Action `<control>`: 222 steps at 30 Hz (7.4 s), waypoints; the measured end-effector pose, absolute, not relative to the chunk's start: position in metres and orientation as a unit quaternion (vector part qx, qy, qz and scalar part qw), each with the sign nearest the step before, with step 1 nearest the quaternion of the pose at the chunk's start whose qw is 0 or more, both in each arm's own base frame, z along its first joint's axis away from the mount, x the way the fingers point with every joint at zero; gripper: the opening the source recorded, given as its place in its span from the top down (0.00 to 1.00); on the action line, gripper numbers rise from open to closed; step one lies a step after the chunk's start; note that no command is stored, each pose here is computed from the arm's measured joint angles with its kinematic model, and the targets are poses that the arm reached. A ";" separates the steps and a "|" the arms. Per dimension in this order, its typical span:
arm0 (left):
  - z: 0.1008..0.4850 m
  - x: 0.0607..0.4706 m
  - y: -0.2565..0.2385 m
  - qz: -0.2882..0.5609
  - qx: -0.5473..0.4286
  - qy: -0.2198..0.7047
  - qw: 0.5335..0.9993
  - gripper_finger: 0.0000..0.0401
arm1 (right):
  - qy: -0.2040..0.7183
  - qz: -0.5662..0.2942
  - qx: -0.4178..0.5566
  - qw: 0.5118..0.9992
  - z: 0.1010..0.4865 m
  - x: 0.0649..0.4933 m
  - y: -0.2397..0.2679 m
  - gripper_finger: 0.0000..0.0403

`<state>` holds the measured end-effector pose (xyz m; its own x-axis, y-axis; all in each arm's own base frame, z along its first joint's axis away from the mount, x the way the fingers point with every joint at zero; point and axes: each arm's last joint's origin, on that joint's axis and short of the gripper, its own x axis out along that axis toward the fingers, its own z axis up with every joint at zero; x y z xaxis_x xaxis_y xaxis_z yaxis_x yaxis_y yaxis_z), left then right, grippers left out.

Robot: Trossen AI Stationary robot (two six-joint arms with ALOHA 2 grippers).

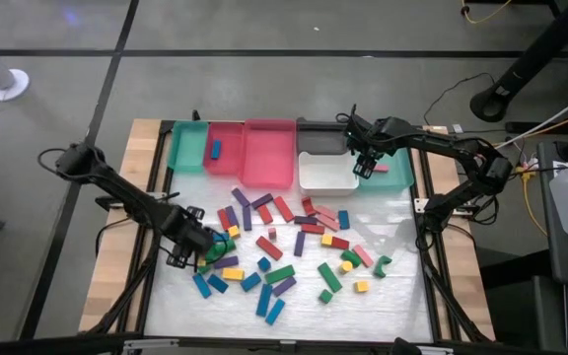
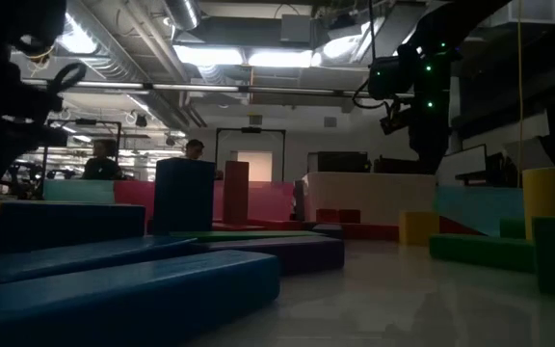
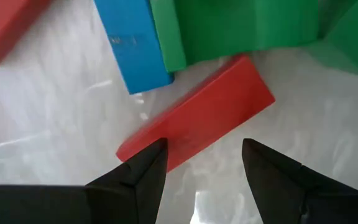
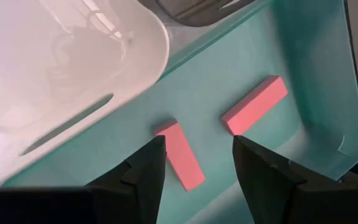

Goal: Sort blocks
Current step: Put the red block into the left green bin, then put the green block into the right pink bin

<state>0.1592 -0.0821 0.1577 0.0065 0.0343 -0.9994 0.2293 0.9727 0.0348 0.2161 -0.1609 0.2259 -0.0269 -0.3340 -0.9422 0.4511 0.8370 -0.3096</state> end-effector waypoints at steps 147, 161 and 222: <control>0.223 0.145 0.080 0.771 -0.130 0.078 0.618 0.64 | 0.557 -0.258 0.003 0.789 0.298 0.228 -0.096 0.53; 0.220 0.135 0.104 0.774 -0.165 0.162 0.589 0.64 | 0.535 -0.104 0.025 0.838 0.303 0.240 0.015 0.53; 0.215 0.135 0.110 0.687 -0.197 0.296 0.633 0.48 | 0.499 0.289 -0.152 0.803 0.173 0.306 0.202 0.53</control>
